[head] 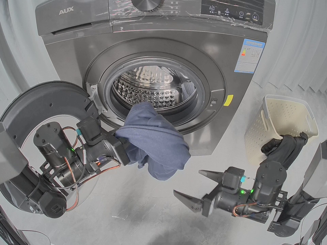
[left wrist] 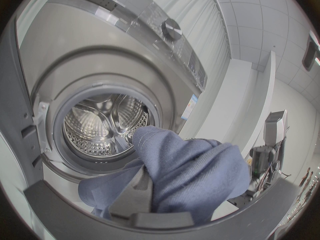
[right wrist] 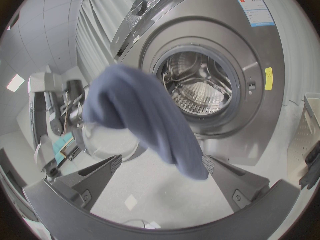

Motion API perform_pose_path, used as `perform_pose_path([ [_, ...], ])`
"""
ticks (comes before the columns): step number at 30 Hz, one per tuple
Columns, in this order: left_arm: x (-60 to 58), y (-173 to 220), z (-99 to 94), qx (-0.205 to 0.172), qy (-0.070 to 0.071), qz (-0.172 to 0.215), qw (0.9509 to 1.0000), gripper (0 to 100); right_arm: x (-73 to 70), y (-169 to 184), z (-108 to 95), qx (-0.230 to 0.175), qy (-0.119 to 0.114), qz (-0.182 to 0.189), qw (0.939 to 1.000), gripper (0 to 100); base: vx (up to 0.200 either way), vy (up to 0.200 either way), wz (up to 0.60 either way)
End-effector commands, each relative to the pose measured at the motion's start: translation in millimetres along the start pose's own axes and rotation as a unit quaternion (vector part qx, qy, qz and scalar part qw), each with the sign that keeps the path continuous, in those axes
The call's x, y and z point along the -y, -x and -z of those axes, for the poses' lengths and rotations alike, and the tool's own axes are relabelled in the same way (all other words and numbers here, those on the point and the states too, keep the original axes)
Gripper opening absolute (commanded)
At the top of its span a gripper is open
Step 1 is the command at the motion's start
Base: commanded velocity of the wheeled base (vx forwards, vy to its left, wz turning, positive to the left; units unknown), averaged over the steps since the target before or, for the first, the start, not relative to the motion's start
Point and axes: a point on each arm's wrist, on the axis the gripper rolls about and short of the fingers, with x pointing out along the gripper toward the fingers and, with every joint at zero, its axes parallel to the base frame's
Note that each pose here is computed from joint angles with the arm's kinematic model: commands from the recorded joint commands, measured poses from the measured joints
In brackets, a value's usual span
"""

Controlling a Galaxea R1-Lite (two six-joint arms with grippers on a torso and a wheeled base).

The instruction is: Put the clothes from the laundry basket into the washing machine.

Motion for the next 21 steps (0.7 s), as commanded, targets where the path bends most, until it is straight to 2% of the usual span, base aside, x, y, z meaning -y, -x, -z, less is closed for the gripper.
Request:
perform_pose_path([
  [1,17.4,24.8,-33.0,0.045,-0.007,0.019,0.9988,0,-8.7,52.1,8.4,-0.038,0.016,-0.033,0.9986,100,0.000,0.000,0.00],
  [6,18.7,31.0,-33.1,0.043,-0.007,0.016,0.9989,0,-3.1,56.9,-4.6,-0.005,0.014,-0.029,0.9995,100,0.000,0.000,0.00],
  [11,18.3,36.6,-28.1,0.032,-0.005,0.006,0.9995,0,14.3,55.0,-13.6,0.017,0.010,0.009,0.9998,100,0.000,0.000,0.00],
  [14,19.0,39.7,-25.1,0.024,-0.004,0.005,0.9997,0,19.6,50.0,-20.5,0.033,0.009,0.019,0.9992,100,0.000,0.000,0.00],
  [21,25.0,39.1,-23.0,0.021,-0.002,0.015,0.9997,0,24.1,45.6,-20.1,0.032,0.008,0.028,0.9991,100,0.000,0.000,0.00],
])
